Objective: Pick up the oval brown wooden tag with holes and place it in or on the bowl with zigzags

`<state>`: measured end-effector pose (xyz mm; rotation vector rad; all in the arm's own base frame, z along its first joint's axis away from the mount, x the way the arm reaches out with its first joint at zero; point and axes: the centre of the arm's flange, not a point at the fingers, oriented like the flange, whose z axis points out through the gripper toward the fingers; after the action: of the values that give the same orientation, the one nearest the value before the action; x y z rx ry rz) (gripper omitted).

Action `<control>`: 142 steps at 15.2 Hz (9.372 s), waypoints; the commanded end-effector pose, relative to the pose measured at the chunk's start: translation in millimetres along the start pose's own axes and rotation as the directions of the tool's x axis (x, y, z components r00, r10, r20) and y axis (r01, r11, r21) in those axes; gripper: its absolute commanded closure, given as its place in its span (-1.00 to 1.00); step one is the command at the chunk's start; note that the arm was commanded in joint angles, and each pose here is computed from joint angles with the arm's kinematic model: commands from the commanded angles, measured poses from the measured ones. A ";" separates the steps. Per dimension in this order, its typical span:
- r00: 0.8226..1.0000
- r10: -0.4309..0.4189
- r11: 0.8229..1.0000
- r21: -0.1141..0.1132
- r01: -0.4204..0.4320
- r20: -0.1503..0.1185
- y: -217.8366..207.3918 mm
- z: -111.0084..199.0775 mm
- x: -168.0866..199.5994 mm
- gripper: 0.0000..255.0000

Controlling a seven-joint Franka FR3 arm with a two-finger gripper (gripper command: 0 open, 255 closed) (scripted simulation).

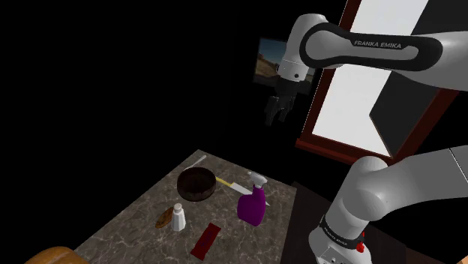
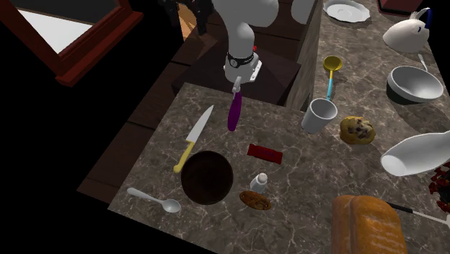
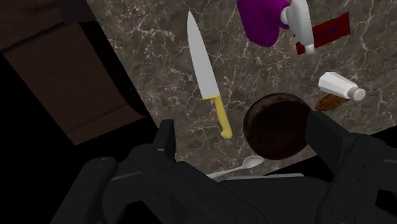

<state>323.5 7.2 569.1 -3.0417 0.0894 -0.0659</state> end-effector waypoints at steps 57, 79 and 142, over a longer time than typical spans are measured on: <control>0.459 0.888 0.434 -0.283 -0.855 -0.028 -323.4 414.1 192.8 1.00; 0.459 0.888 0.434 -0.283 -0.855 -0.028 -330.2 345.9 195.6 1.00; 0.459 0.888 0.434 -0.283 -0.855 -0.028 -174.1 270.9 249.2 -1.00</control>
<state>591.8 191.0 321.0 -2.7563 1.7806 0.2395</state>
